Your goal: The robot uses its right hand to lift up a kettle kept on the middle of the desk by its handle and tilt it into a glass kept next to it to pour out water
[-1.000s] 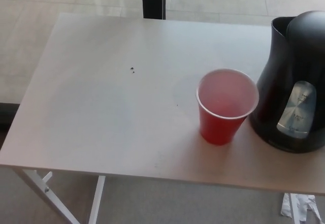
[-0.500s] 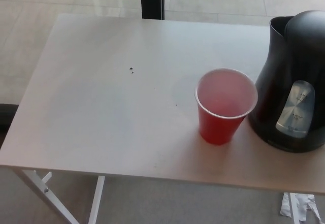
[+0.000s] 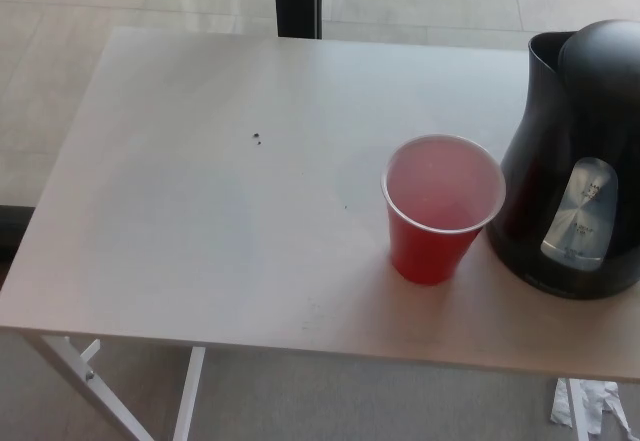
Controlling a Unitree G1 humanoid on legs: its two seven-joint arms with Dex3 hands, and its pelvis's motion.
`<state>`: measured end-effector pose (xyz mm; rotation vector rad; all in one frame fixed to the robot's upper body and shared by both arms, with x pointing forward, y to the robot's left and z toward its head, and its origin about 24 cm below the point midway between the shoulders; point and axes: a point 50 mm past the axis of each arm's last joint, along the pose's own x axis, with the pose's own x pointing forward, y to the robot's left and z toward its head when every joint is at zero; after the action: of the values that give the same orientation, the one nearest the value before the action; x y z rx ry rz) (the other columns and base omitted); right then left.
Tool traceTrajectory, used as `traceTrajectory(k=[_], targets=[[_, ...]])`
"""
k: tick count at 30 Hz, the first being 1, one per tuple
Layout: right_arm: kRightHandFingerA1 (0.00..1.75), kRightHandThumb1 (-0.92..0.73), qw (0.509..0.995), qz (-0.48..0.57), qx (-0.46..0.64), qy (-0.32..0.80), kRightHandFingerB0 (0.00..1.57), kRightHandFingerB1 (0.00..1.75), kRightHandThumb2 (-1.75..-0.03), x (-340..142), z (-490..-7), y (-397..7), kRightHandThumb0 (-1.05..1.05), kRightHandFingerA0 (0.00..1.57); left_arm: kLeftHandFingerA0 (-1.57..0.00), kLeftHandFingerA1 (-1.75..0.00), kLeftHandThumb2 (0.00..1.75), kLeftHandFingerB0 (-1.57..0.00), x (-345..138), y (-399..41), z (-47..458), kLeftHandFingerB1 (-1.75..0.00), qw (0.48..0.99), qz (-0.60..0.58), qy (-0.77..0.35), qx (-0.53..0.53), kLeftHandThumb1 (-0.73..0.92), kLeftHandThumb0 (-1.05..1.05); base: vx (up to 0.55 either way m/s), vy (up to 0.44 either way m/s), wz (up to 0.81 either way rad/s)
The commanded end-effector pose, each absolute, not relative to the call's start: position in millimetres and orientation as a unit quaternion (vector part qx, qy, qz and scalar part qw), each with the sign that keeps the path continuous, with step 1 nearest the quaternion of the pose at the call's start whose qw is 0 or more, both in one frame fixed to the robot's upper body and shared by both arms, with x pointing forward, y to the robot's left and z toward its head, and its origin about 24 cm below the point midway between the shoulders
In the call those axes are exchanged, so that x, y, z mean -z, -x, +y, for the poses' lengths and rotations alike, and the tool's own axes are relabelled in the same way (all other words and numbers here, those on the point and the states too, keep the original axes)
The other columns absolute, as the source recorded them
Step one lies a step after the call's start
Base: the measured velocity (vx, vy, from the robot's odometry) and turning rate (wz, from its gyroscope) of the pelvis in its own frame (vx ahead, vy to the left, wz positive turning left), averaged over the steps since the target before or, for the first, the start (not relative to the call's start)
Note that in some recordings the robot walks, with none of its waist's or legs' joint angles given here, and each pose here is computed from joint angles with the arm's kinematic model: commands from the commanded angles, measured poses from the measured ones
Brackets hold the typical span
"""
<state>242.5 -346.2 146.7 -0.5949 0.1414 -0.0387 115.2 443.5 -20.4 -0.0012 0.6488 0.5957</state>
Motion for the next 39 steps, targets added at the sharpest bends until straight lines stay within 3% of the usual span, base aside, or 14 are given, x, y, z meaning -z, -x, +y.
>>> traceTrajectory(k=[1,39], targets=[[0.0,-0.57,0.952,0.059,0.027,0.301,0.0,0.0,-0.59,-154,-349,-240,-1.03,0.0,-0.52,-0.52,0.77,-0.32,23,-112,443,-0.38,0.901,0.32,0.01,-0.291,0.92,-0.96,0.0,0.0,0.0],[0.0,-0.57,0.948,0.051,0.021,0.313,0.0,0.0,-0.59,-168,-347,-242,-1.03,0.0,-0.52,-0.52,0.77,-0.32,30,-107,438,-0.38,0.901,0.32,0.024,-0.292,0.92,-0.96,0.0,0.0,0.0]])
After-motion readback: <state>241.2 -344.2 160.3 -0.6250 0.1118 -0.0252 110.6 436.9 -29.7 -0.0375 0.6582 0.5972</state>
